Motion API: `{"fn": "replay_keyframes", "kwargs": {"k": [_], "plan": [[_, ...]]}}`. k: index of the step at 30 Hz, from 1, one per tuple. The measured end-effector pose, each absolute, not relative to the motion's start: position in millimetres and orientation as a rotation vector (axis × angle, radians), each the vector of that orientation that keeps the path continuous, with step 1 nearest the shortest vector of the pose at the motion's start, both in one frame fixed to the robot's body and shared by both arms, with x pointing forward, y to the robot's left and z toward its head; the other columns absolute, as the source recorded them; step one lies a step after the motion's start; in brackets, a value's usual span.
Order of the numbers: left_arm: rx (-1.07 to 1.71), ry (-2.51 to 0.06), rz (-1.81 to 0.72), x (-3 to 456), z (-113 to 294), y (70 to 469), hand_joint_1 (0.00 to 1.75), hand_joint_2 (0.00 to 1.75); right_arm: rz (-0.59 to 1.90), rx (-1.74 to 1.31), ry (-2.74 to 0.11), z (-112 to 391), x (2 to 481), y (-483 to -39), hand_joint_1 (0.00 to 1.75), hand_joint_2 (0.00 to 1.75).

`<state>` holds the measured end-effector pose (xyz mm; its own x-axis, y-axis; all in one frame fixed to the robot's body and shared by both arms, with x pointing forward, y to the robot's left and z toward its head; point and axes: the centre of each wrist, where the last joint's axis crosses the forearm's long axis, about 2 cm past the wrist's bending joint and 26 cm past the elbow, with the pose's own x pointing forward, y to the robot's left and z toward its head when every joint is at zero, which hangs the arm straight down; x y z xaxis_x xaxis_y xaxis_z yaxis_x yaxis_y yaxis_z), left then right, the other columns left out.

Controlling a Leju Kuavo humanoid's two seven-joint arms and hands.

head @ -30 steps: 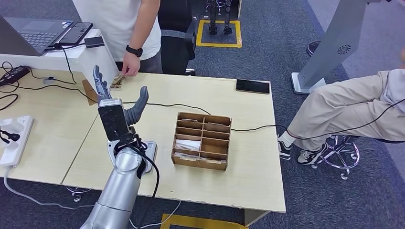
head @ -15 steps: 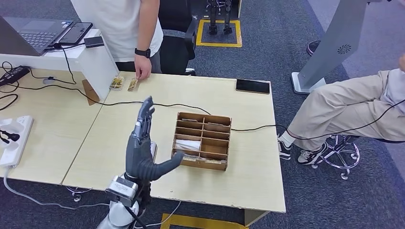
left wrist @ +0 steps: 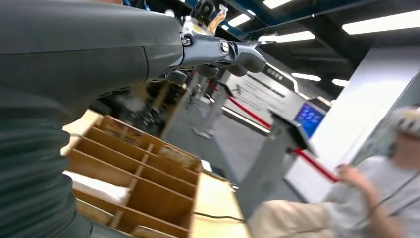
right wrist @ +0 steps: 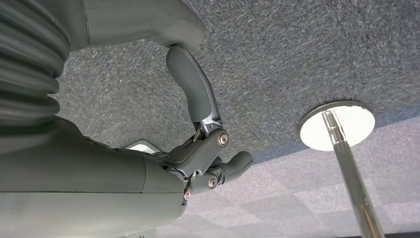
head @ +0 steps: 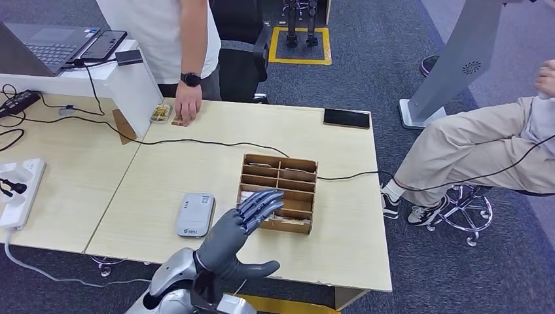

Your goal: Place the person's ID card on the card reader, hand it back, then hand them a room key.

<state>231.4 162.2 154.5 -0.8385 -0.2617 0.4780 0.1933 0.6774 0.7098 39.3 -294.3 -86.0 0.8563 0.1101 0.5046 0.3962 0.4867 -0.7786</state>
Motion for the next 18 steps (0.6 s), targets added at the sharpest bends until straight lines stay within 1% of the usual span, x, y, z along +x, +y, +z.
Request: {"fn": "replay_keyframes", "kwargs": {"k": [2, 5, 12, 18], "plan": [[0.160, -2.298, -1.158, 235.8, 152.3, 161.0, 0.00, 1.75, -0.178, -1.060, -0.539, -85.9, 39.3, -294.4, 0.00, 1.75], [0.257, -2.278, -1.212, 240.8, 151.0, 158.7, 0.00, 1.75, -0.170, -1.059, -0.540, -85.9, 39.4, -294.5, 0.00, 1.75], [0.352, -2.268, -1.250, 244.9, 148.7, 155.2, 0.00, 1.75, -0.172, -1.058, -0.535, -85.9, 39.3, -294.4, 0.00, 1.75], [0.574, -2.228, -1.288, 248.0, 146.0, 150.8, 0.00, 1.75, -0.167, -1.053, -0.525, -86.1, 39.3, -294.0, 0.00, 1.75]]}}
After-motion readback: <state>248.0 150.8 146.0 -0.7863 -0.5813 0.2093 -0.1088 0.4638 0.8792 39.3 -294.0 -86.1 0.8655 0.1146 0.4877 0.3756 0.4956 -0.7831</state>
